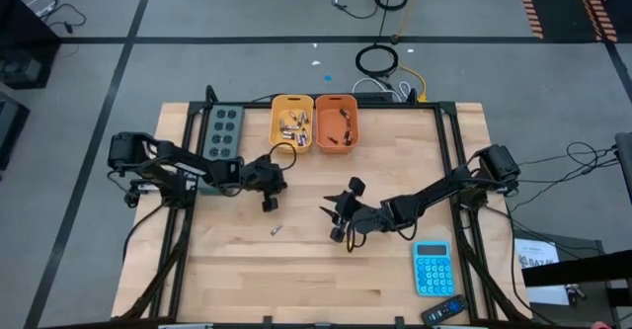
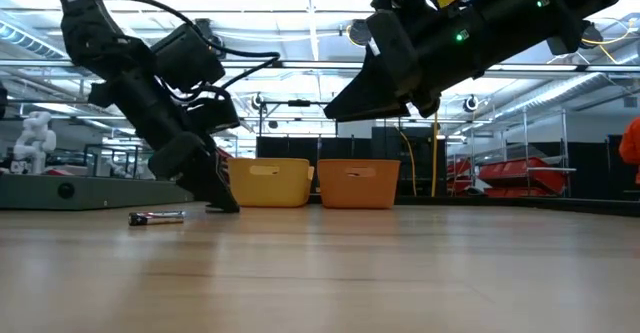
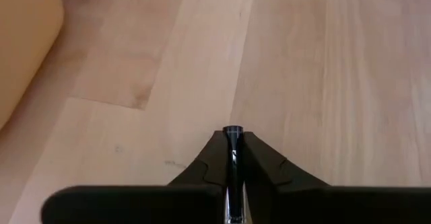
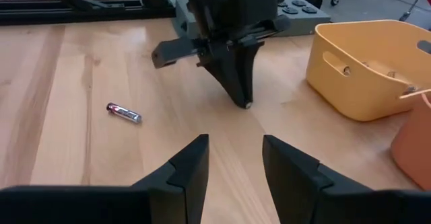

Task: Sort batteries
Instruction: Put the silver battery into the yellow bin

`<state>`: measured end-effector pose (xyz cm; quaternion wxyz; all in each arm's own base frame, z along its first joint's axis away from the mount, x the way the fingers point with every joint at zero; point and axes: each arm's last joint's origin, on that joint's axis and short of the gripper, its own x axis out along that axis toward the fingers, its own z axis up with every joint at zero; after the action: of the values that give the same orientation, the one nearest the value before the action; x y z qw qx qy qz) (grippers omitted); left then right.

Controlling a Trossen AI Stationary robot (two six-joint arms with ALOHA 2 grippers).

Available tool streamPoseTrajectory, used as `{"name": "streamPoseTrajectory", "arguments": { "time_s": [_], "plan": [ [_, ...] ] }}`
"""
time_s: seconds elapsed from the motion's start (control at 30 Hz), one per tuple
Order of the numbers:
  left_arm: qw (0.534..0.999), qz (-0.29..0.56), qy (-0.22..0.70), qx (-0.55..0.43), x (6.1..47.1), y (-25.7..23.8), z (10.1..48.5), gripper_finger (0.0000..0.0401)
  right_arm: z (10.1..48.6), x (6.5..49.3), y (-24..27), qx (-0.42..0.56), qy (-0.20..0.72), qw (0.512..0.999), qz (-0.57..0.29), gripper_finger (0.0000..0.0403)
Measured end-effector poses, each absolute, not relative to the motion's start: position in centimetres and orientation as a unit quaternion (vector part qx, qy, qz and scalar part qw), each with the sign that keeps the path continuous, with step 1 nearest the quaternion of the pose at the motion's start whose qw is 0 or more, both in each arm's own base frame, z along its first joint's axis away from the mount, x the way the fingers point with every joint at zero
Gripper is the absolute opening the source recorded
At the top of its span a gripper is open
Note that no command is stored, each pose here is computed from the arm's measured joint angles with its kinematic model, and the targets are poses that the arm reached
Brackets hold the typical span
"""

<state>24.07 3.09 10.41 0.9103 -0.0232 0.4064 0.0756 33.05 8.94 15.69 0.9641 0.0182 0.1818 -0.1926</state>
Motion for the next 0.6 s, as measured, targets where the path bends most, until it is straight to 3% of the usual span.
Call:
{"name": "streamPoseTrajectory", "arguments": {
  "time_s": [0.17,0.43,0.6],
  "plan": [
    [0.940,0.079,0.330,0.021,24.7,3.3,14.0,0.0028,15.5,32.9,8.8,0.006,0.187,0.959,-0.213,0.0130],
    [0.957,0.218,0.147,0.121,24.7,6.2,19.7,0.0029,15.2,32.8,8.7,-0.001,0.198,0.955,-0.219,0.0130],
    [0.929,0.315,0.122,0.153,24.3,8.9,20.5,0.0092,15.3,32.8,8.8,0.001,0.196,0.956,-0.217,0.0130]
  ]
}}
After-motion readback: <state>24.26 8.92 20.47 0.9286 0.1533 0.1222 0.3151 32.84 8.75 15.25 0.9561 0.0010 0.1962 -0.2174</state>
